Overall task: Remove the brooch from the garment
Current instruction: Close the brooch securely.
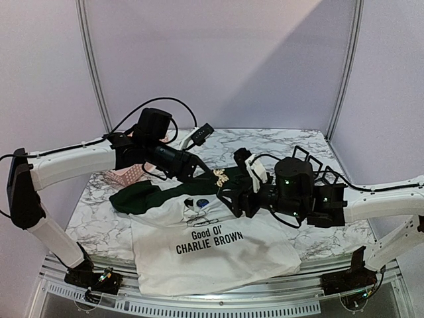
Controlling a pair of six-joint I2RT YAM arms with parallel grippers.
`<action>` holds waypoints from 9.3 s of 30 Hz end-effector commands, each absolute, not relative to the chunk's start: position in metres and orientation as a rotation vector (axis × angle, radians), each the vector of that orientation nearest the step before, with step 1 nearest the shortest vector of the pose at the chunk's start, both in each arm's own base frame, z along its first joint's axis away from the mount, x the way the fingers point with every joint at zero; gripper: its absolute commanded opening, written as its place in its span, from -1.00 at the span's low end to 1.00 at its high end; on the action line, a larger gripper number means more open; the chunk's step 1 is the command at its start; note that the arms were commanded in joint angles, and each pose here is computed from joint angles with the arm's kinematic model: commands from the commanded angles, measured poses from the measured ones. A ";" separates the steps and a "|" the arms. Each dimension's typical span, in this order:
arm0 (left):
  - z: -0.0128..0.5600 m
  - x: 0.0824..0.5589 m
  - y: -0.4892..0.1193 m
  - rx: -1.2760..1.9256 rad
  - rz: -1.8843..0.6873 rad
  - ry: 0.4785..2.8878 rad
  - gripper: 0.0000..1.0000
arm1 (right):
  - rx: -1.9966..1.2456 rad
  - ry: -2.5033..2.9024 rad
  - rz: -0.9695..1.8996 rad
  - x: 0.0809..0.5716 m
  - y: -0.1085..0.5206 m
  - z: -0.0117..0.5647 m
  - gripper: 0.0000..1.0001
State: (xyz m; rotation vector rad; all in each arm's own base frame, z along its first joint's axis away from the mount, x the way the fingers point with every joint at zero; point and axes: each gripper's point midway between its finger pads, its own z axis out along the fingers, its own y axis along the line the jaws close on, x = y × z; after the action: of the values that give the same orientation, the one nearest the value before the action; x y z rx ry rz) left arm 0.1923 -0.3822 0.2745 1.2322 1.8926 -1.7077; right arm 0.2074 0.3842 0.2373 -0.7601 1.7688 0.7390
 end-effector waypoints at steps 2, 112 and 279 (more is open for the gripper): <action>0.273 0.191 -0.382 1.237 -1.710 1.893 -1.00 | -0.723 1.689 0.831 0.200 0.387 0.269 0.54; 0.271 0.160 -0.386 1.398 -1.680 1.826 -1.00 | -0.686 1.682 1.353 0.186 0.382 0.278 -0.39; 0.252 0.238 -0.371 1.046 -1.190 1.990 -1.00 | -0.539 1.695 1.413 0.203 0.350 0.270 0.10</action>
State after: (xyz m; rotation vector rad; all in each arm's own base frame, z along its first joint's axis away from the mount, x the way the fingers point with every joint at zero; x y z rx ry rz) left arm 0.2173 -0.3814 0.2483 1.1441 1.9954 -1.3393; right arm 0.1970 0.3608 0.2719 -0.5645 1.6930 1.4172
